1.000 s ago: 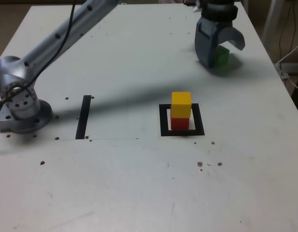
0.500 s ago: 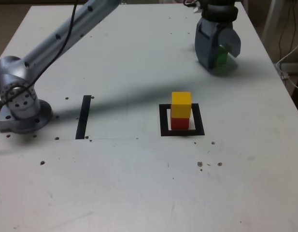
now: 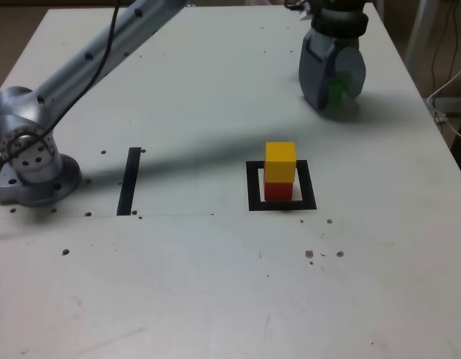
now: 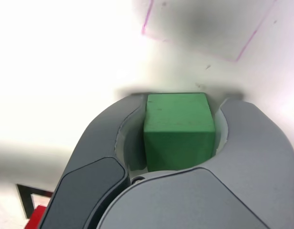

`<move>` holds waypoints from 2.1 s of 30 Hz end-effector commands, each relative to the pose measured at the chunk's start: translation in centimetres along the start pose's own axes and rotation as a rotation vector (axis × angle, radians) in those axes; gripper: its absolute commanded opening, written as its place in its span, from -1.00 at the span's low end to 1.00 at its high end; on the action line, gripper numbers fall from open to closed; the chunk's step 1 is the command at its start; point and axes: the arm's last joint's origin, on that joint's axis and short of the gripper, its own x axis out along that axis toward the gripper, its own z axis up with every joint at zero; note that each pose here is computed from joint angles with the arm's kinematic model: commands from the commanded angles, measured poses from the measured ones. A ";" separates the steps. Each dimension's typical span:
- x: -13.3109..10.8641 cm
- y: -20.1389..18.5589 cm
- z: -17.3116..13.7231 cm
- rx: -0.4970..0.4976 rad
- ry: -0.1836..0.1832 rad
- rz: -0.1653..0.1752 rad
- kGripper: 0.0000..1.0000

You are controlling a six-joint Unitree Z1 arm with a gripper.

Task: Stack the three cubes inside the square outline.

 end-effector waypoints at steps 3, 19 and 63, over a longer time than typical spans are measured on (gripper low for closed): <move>-2.4 -1.2 -2.0 0.044 0.022 0.014 -0.39; -8.2 -6.8 -10.4 0.237 0.051 -0.007 -0.39; -5.6 -16.9 -17.2 0.413 0.051 -0.048 -0.37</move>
